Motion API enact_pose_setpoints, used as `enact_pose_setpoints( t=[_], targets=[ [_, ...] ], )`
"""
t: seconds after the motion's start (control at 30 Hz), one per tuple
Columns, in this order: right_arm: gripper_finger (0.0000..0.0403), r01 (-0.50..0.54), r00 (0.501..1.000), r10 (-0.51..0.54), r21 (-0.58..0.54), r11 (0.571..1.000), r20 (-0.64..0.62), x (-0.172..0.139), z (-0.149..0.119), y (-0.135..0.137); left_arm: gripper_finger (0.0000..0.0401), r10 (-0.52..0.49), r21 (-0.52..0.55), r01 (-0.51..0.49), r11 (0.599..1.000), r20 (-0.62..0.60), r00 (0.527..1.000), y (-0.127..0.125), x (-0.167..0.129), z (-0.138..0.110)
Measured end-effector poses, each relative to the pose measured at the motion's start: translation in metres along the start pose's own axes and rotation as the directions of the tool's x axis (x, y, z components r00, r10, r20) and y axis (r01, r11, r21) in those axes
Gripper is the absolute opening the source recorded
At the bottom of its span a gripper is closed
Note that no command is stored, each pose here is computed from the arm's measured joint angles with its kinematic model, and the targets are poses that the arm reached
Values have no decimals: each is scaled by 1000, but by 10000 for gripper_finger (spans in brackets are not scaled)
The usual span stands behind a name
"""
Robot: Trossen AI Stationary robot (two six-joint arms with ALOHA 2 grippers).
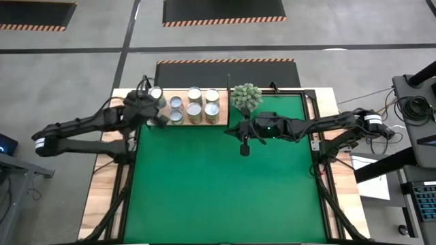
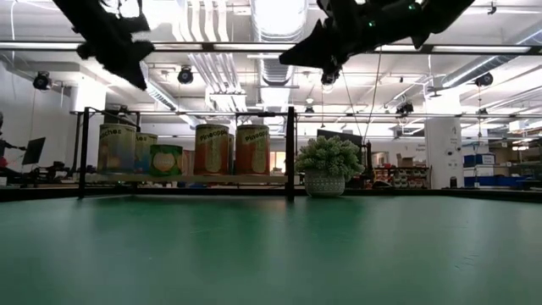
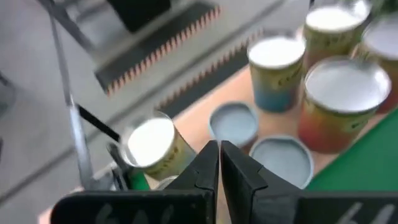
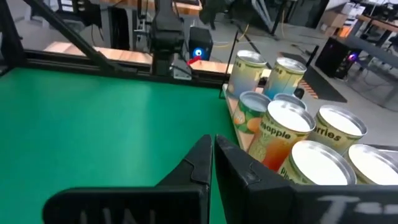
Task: Pick and place cans onto a shelf
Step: Adjust the canned goods on the shelf
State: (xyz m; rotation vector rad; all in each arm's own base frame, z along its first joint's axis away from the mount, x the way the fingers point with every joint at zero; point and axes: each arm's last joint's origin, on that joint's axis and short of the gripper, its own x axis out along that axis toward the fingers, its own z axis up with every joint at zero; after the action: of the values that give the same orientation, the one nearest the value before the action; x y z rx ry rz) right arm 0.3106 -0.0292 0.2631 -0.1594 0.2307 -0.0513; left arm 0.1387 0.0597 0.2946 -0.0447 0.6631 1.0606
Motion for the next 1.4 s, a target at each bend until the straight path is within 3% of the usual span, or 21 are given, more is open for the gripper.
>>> enact_pose_setpoints(
  t=[0.13, 0.3, 0.43, 0.63, 0.73, 1.0, 1.4],
  targets=[
    [9, 1, 1000, -1, -1, 1000, 7, 0, 4, -1, 0, -36, -36, 32, 999, -125, 992, 3, 25, 4],
    [9, 0, 1000, 0, 16, 1000, 4, 0, 3, -1, 0, 50, -57, -65, 996, -226, 973, 10, 51, 3],
    [9, 0, 1000, 0, 19, 1000, 3, 0, 3, -1, 0, 66, -49, -82, 995, -264, 962, 7, 61, 1],
    [9, 0, 1000, 0, 19, 1000, 2, 0, 3, -1, 0, 54, -81, -79, 994, -268, 962, 7, 56, 24],
    [9, 0, 1000, 0, 32, 1000, 1, 0, 3, 0, 0, 73, -70, -103, 992, -340, 938, 10, 50, 30],
    [9, -2, 1000, 3, 43, 999, -12, 0, 2, 0, 0, 143, -44, -192, 980, -513, 846, 10, 52, 19],
    [9, -5, 999, 7, 44, 999, -35, 0, -1, 0, 0, 170, 10, -199, 980, -569, 805, 1, 68, 6]
  ],
)
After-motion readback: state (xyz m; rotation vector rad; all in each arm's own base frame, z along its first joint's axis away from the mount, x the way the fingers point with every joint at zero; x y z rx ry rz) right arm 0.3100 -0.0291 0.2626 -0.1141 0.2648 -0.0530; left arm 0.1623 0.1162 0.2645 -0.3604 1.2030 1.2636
